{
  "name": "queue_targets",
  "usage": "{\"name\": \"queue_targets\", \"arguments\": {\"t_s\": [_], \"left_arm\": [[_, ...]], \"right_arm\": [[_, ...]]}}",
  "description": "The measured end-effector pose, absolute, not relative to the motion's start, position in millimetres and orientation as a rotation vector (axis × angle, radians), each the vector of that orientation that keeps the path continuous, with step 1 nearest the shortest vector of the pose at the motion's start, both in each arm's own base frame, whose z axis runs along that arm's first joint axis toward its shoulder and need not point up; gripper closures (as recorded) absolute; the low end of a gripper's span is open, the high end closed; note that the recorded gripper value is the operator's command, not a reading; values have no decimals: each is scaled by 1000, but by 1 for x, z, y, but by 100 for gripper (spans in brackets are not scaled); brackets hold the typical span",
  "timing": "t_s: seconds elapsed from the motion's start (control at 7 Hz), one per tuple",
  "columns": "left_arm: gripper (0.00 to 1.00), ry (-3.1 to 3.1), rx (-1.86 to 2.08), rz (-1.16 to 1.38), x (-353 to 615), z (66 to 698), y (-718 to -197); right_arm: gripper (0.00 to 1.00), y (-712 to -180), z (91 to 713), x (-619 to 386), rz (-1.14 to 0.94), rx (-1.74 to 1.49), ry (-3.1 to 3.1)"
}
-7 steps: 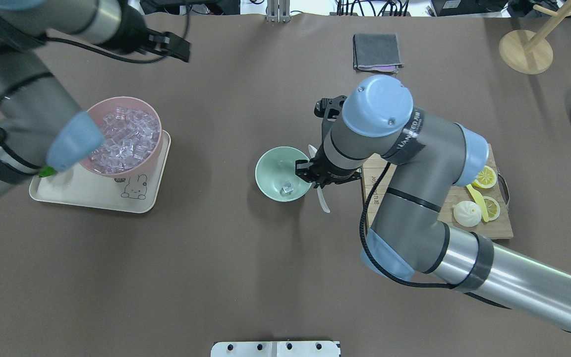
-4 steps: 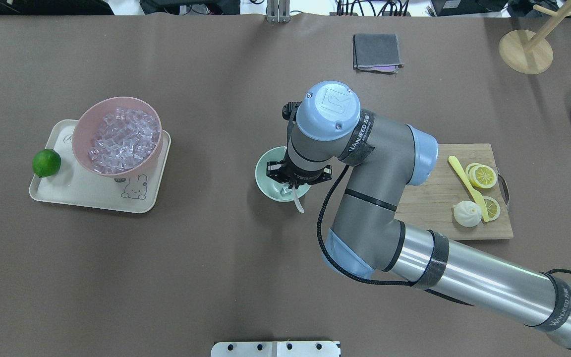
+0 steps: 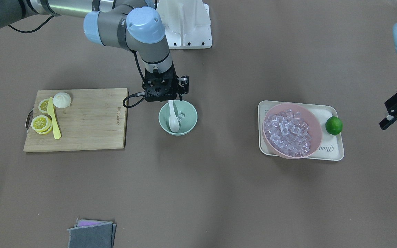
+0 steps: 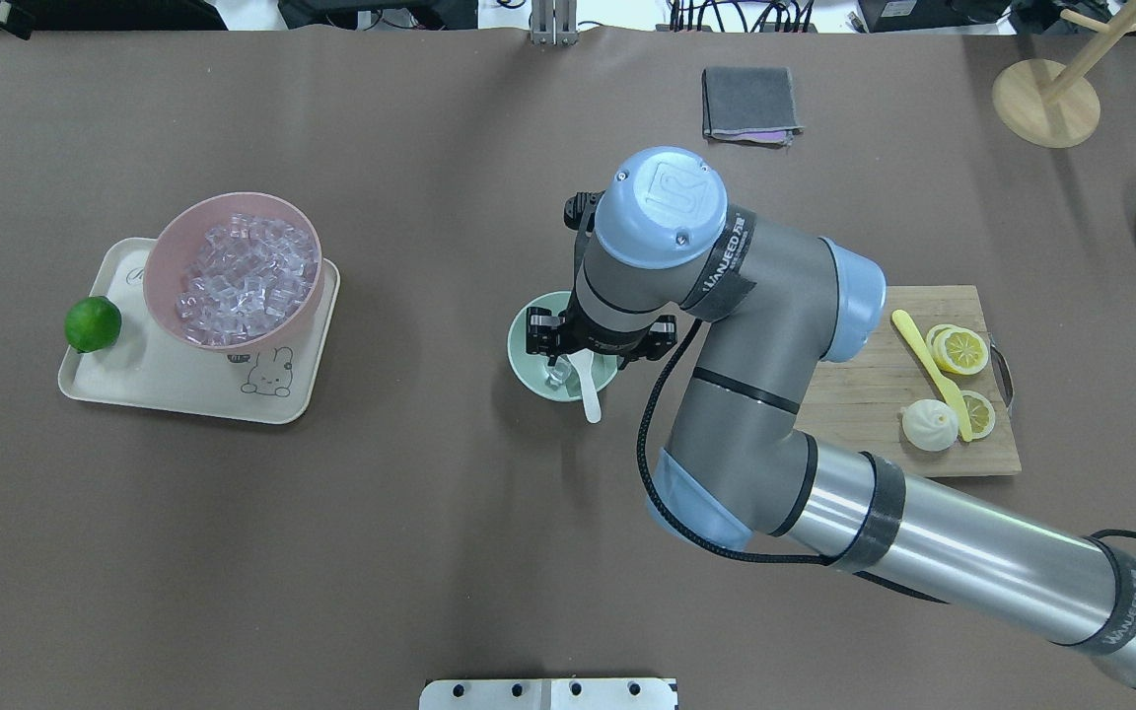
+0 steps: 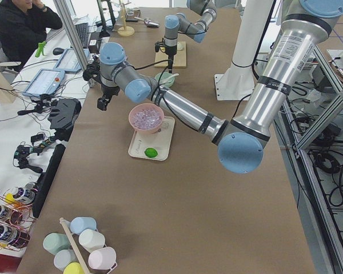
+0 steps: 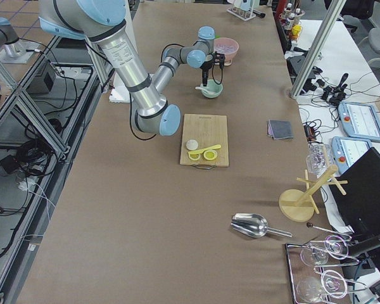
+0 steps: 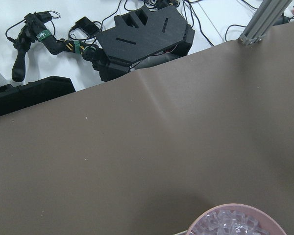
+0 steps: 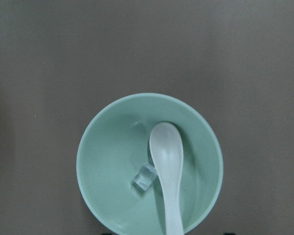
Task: Put spoon and ice into bowl
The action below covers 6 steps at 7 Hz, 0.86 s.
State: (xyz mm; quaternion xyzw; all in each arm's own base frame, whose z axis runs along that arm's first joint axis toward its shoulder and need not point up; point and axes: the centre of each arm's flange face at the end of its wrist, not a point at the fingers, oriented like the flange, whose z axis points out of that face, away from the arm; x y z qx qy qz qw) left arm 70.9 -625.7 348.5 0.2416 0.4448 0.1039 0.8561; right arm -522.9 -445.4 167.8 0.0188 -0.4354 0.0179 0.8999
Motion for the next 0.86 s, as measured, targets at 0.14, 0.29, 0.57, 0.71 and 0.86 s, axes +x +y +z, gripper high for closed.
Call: {"name": "queue_targets", "arguments": {"t_s": [0.14,0.29,0.57,0.71,0.86], "left_arm": [[2,934,508,222,69,367,-618],[2,932,520,228,65,398,-603],[2,871,580,215,52,476,-573],[2,832,589,193,46,514,-561],[2,811,574,175,40,544,-551]], "right_arm": [[0,-465,164,-483,21,48,-885],[0,-492,178,-431,-19,64,-862],[0,-543,262,-335,-60,136,-805],[0,-580,316,-295,-22,159,-797],[0,-608,362,-256,-6,164,-792]]}}
